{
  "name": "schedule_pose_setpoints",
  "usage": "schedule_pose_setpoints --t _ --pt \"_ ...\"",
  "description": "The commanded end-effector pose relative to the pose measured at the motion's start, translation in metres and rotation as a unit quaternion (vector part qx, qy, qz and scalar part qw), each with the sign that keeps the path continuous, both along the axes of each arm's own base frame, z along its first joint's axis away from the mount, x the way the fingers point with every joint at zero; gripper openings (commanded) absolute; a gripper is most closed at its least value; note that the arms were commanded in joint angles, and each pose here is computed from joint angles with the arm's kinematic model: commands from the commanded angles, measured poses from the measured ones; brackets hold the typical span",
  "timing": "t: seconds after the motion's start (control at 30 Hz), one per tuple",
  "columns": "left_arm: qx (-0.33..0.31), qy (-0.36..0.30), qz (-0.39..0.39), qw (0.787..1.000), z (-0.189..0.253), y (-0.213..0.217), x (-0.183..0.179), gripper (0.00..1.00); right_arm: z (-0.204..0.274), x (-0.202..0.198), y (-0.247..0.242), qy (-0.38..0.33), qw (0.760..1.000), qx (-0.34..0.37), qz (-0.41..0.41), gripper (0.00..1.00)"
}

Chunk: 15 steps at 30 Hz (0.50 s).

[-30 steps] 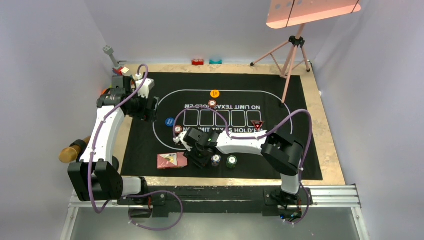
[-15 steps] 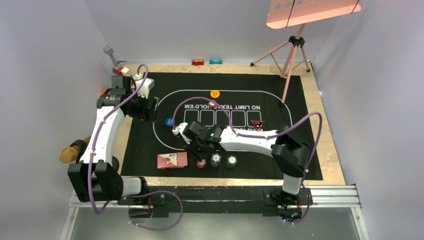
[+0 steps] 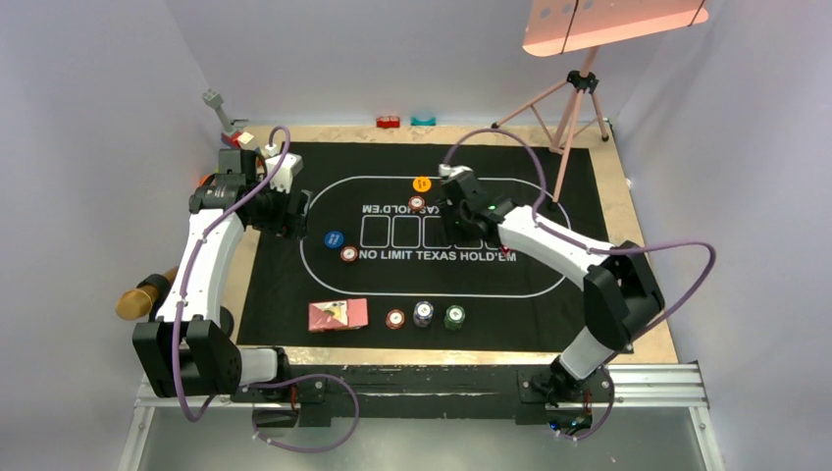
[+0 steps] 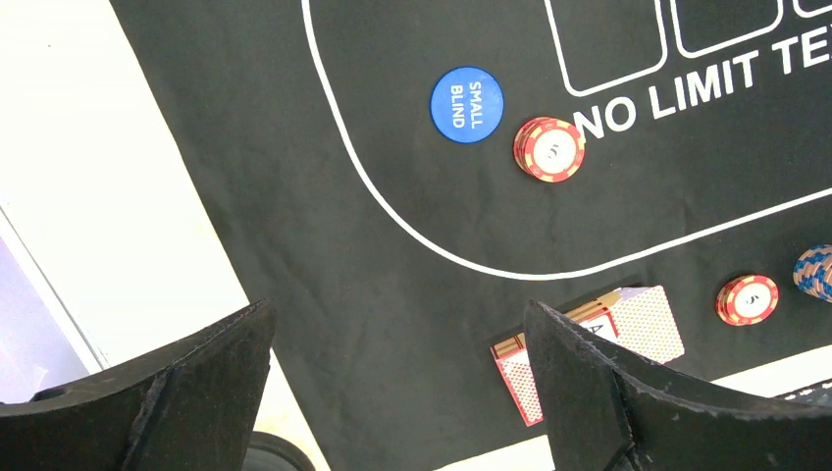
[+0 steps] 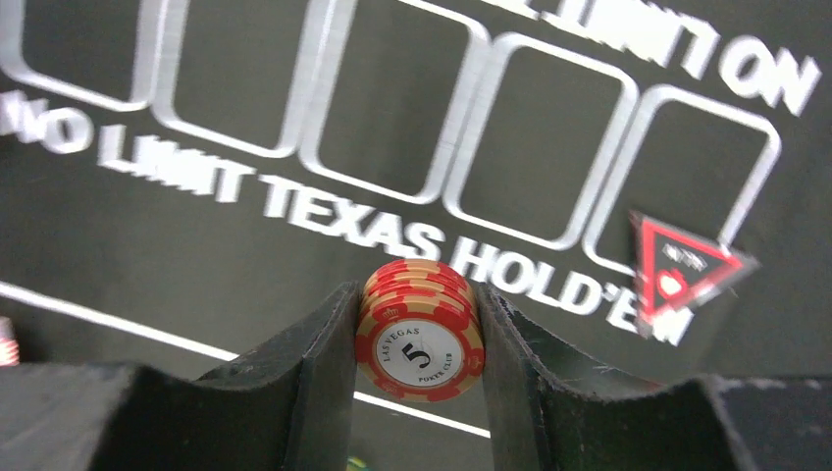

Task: Distribute texas hold em gaming equipment

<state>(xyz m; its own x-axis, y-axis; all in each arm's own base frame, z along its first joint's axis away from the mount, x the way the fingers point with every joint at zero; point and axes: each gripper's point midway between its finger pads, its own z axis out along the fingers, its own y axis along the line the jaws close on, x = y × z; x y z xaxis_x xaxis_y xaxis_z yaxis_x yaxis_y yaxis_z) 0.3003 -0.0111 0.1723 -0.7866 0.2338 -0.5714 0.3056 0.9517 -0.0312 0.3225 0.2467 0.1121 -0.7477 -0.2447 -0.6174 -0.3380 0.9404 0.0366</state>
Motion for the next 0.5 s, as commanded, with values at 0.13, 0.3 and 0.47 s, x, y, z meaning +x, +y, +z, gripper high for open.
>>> schedule_pose_setpoints --t 0.13,0.3,0.47 --pt "0.002 -0.028 -0.004 1.0 0.014 0.002 0.004 1.0 -0.041 -0.008 -0.093 0.044 0.982 0.013 -0.183 0.0" --pt "0.002 -0.026 -0.004 1.0 0.012 0.002 0.004 1.0 -0.063 -0.014 -0.111 0.061 0.973 0.008 -0.22 0.0" --pt "0.002 -0.024 -0.004 1.0 0.011 0.002 0.003 1.0 -0.077 -0.012 -0.114 0.074 0.97 0.006 -0.23 0.0"
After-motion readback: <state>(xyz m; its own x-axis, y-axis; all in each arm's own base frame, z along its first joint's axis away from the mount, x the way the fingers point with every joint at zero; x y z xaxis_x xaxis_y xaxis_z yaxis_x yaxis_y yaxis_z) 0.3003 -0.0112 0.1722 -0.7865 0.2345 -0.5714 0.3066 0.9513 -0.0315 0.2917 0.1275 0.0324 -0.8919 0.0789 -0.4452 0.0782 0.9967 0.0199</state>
